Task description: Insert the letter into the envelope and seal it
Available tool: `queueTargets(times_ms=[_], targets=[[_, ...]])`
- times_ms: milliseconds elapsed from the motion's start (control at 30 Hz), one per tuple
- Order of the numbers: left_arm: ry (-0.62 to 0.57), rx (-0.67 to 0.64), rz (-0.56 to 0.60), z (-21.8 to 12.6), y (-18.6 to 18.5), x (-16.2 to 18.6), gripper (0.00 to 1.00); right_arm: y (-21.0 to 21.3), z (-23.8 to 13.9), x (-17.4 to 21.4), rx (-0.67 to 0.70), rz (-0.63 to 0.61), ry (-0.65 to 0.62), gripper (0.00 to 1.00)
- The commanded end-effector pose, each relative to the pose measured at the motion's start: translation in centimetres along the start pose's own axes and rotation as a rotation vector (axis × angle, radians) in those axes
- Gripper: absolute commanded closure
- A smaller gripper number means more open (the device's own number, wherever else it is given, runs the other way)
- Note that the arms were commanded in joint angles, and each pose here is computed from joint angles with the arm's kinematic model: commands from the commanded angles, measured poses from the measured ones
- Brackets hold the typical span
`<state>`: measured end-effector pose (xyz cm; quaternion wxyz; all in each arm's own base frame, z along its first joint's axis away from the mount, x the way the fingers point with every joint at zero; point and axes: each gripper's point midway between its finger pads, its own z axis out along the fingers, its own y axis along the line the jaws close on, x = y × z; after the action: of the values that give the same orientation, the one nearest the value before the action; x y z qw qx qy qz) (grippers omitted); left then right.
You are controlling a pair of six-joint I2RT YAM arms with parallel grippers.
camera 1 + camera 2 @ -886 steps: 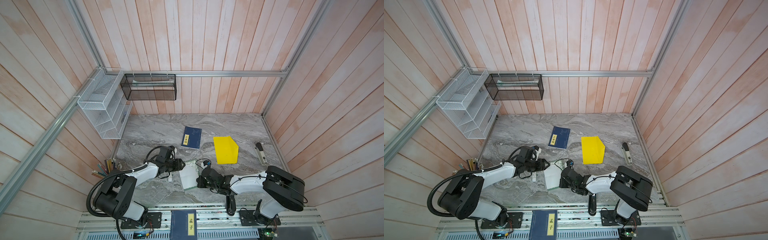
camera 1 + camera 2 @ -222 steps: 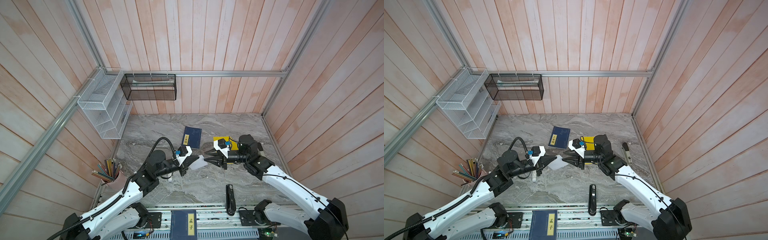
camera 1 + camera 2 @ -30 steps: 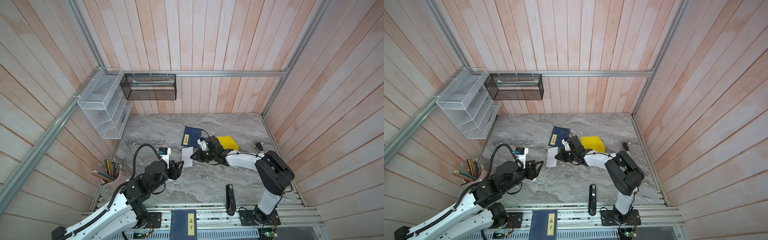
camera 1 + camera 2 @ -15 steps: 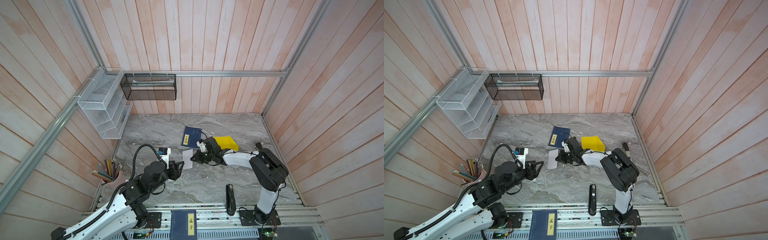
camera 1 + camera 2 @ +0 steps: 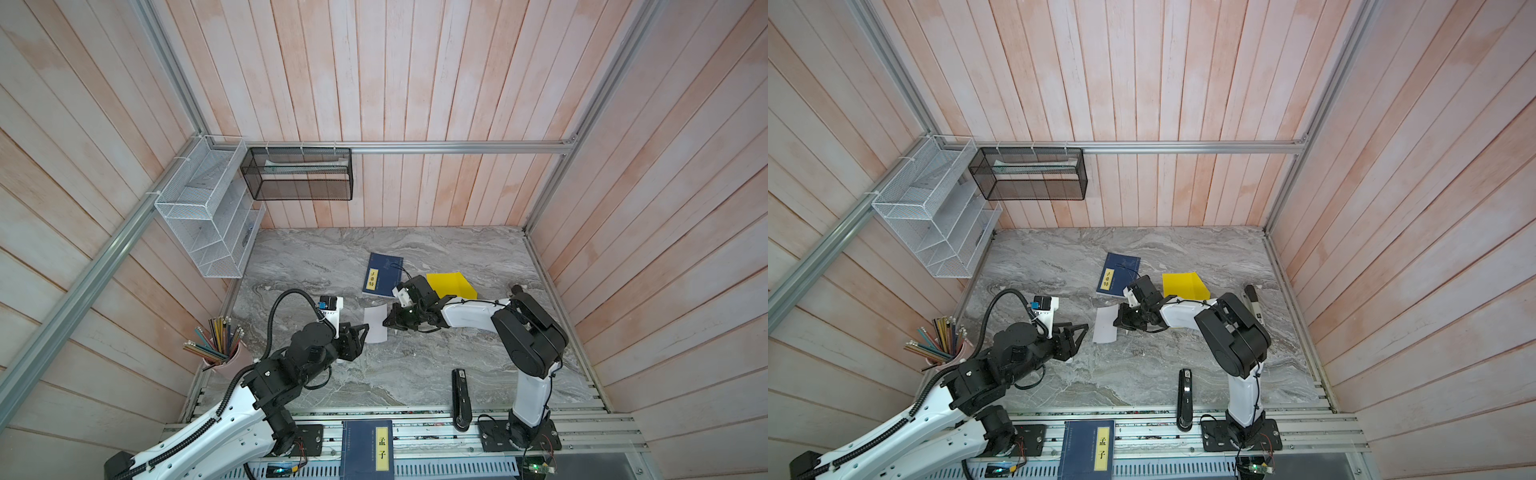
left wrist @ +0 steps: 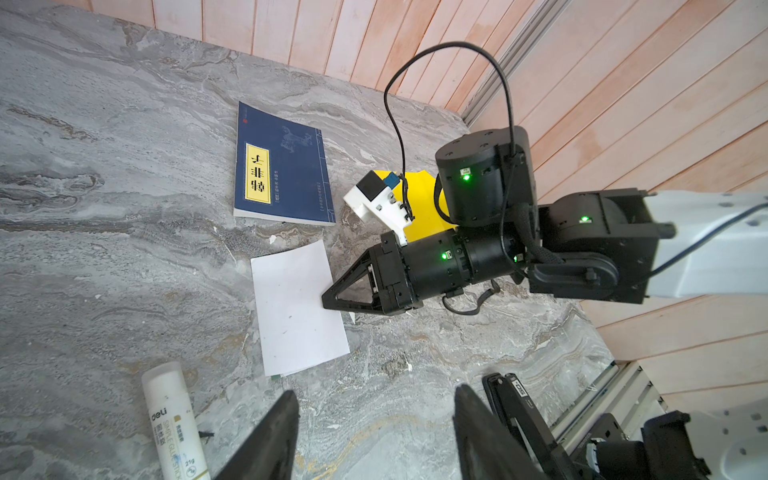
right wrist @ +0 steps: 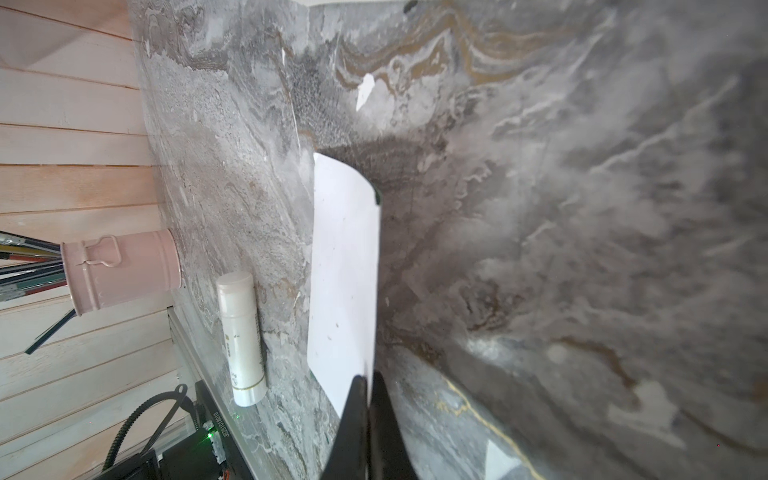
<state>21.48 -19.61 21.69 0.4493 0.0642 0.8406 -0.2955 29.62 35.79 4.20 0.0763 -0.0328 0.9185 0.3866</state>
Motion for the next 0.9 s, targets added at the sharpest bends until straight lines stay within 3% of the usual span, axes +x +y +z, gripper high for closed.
queueTargets(times_ms=[0,867], targets=[[-0.005,0.01,-0.003,0.2,-0.06,0.03,0.38,-0.78,0.5,-0.66,0.037,-0.001,-0.008,1.0],[-0.001,0.006,0.018,0.35,0.02,0.15,0.38,-1.18,1.43,-1.47,0.082,-0.003,0.008,0.85]])
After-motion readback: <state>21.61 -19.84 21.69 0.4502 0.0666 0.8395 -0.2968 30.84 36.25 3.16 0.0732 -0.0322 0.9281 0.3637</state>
